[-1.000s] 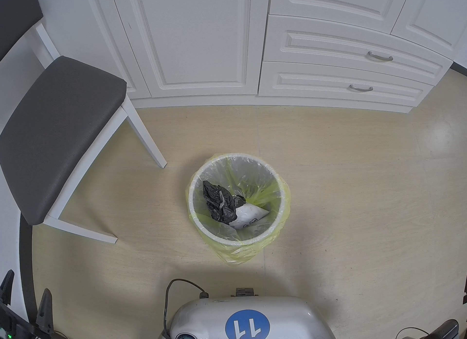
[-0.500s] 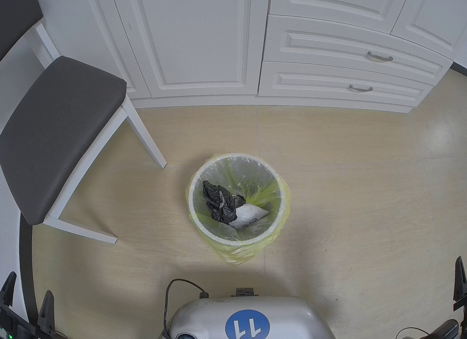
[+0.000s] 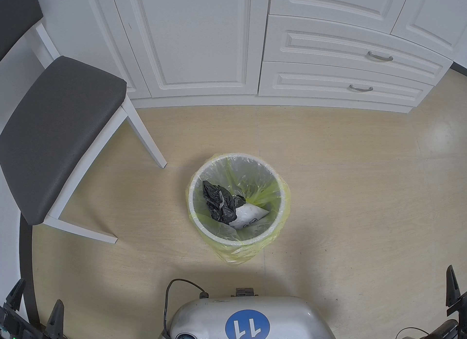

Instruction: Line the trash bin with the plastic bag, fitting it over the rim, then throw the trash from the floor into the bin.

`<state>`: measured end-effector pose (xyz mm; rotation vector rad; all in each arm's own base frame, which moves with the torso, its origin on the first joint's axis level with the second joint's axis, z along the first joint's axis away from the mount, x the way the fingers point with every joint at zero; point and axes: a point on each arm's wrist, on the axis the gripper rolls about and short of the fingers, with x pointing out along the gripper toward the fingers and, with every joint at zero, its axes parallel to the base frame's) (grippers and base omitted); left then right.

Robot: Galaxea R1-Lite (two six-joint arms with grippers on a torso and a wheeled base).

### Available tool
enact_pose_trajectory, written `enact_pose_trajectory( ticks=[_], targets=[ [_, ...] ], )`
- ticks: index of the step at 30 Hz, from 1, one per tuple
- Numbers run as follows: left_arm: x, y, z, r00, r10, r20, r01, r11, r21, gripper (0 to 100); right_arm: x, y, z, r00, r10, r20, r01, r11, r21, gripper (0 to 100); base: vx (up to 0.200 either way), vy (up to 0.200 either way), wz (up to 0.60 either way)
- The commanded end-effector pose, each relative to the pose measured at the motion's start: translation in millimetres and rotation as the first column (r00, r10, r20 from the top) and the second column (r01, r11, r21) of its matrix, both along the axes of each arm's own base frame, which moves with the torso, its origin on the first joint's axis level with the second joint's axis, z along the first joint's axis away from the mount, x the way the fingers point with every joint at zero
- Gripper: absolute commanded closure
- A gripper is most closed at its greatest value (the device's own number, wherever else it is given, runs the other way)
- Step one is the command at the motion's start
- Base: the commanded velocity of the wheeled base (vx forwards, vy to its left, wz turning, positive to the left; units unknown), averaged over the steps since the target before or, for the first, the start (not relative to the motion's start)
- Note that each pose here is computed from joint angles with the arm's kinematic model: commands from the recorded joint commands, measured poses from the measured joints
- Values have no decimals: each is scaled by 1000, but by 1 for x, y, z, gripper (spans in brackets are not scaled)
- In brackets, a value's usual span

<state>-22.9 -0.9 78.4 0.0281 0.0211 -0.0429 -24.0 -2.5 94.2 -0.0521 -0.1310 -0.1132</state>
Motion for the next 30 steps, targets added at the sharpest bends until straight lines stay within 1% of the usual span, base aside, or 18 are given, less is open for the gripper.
enact_pose_trajectory(
  ticks=[1,4,10,15,30],
  targets=[
    [0,0,-3,1000,0,8,0,1000,-2,0,0,0,-8,1000,0,-29,0,1000,0,0,0,0,0],
    [-1,0,-3,1000,0,9,0,1000,-2,0,1,0,-11,998,1,-62,-1,1000,1,0,0,0,0],
    [-1,0,-3,1000,0,9,0,1000,-2,0,1,0,-11,998,3,-63,-2,1000,4,0,0,0,0],
    [-1,0,-3,1000,0,9,0,1000,-2,0,1,1,-11,997,33,-64,-33,999,0,0,0,0,0],
    [-1,0,-3,1000,0,9,0,1000,-2,0,1,1,-11,996,65,-66,-66,998,-9,0,0,0,0]
  ],
)
